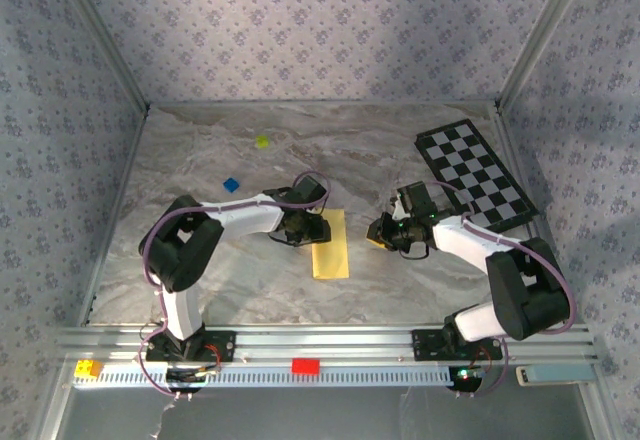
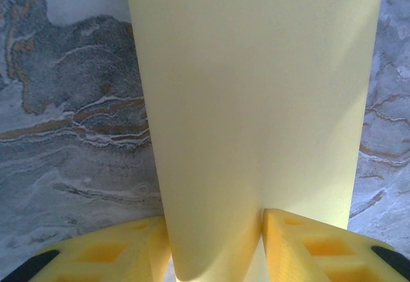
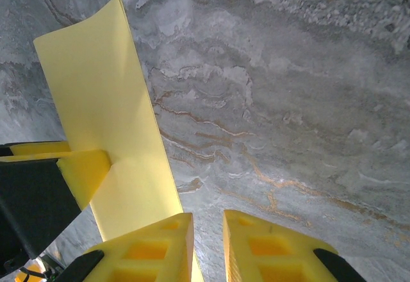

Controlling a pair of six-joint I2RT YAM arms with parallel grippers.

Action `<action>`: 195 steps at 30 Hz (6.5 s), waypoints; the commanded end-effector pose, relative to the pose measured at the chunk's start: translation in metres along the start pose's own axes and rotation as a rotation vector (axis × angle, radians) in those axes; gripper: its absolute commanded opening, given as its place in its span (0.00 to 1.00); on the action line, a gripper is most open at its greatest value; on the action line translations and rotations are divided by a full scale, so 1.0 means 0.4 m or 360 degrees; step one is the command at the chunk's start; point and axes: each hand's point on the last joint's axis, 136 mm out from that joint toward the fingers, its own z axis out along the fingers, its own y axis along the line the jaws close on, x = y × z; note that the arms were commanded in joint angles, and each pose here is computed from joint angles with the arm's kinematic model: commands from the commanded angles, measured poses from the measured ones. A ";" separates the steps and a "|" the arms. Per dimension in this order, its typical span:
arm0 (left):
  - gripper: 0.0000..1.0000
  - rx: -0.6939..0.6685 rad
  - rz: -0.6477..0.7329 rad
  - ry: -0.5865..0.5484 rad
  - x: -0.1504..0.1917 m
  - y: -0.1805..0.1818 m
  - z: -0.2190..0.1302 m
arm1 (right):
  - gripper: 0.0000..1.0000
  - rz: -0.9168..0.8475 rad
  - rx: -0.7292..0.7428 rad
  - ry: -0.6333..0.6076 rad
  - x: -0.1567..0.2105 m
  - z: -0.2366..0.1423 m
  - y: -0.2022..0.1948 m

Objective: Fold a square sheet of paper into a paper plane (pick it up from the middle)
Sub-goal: First fold the square sheet of paper in half at the center of the table, then hold the square sheet of paper at the center of the table, then first fold the square sheet of paper in half at the center of the table.

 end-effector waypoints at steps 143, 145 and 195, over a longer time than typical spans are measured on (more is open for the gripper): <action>0.00 0.0545 -0.0333 -0.0097 0.122 0.029 0.040 | 0.00 -0.0436 0.0368 0.0503 0.077 0.203 -0.113; 0.00 0.0561 -0.0325 -0.0116 0.118 0.021 0.024 | 0.00 -0.0434 0.0367 0.0501 0.076 0.202 -0.112; 0.00 0.0572 -0.0219 -0.0057 0.171 -0.023 0.014 | 0.00 -0.0406 0.0381 0.0495 0.081 0.204 -0.131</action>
